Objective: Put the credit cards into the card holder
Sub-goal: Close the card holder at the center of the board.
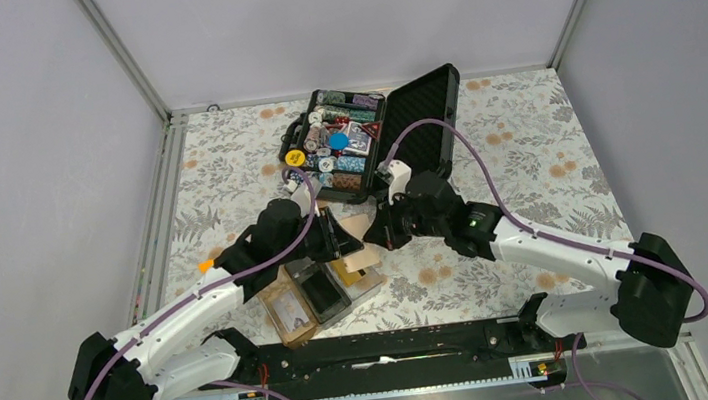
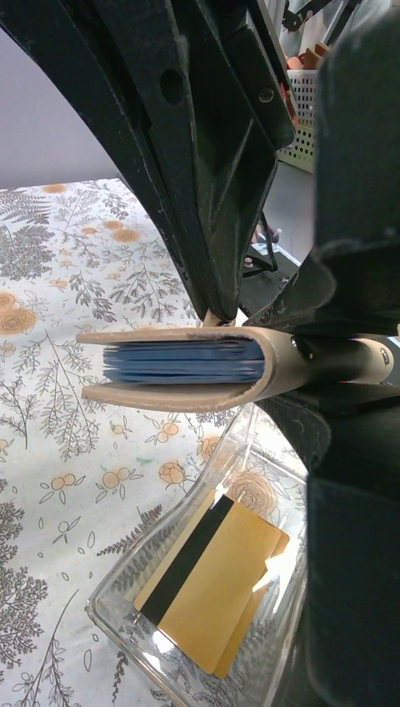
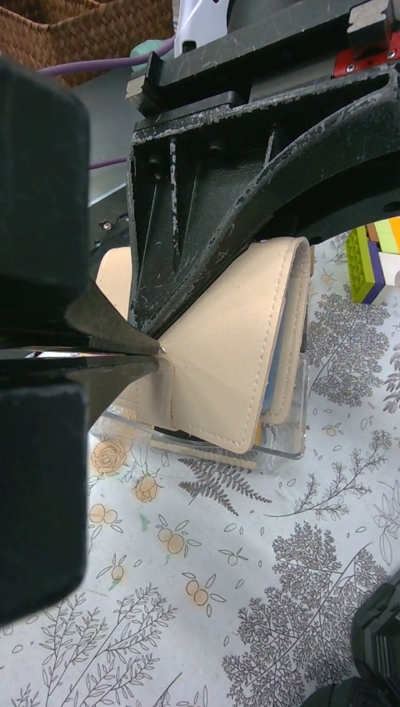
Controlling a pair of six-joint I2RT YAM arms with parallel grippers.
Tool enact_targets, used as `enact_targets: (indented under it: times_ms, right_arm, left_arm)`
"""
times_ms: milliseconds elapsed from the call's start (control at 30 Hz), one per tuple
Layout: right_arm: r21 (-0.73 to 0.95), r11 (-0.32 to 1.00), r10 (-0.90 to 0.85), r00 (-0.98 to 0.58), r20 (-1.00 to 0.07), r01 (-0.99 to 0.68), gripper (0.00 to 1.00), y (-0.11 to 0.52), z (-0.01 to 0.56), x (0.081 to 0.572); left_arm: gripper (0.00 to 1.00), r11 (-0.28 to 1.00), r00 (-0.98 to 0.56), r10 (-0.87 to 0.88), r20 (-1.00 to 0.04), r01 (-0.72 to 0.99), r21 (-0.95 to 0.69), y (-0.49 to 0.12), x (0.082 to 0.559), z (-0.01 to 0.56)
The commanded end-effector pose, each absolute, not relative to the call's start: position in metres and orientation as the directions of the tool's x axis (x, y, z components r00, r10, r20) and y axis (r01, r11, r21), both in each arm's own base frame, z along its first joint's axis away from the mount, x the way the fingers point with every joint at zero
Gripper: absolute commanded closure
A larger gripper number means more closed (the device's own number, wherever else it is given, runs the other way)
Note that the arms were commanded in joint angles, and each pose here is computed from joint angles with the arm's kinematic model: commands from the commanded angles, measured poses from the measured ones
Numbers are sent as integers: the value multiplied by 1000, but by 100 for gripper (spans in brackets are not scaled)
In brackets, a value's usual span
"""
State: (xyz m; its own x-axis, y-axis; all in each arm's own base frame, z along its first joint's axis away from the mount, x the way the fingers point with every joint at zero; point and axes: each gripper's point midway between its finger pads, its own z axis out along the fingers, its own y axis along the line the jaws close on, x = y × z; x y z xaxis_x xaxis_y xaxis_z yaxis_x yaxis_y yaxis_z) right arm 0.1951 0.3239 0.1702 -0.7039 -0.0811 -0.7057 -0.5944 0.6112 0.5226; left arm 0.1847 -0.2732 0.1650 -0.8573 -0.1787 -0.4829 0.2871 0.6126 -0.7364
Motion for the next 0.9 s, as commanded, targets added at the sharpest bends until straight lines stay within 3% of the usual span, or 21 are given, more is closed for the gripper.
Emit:
enact_targets:
  times_ms: [0, 867]
  right_arm:
    - [607, 474, -117, -729, -675, -638, 100, 355, 188, 164]
    - [722, 425, -13, -801, -599, -547, 100, 403, 167, 162]
  left_arm:
    - [100, 382, -754, -261, -603, 493, -782, -304, 193, 252]
    - [100, 257, -745, -254, -617, 562, -786, -308, 179, 267]
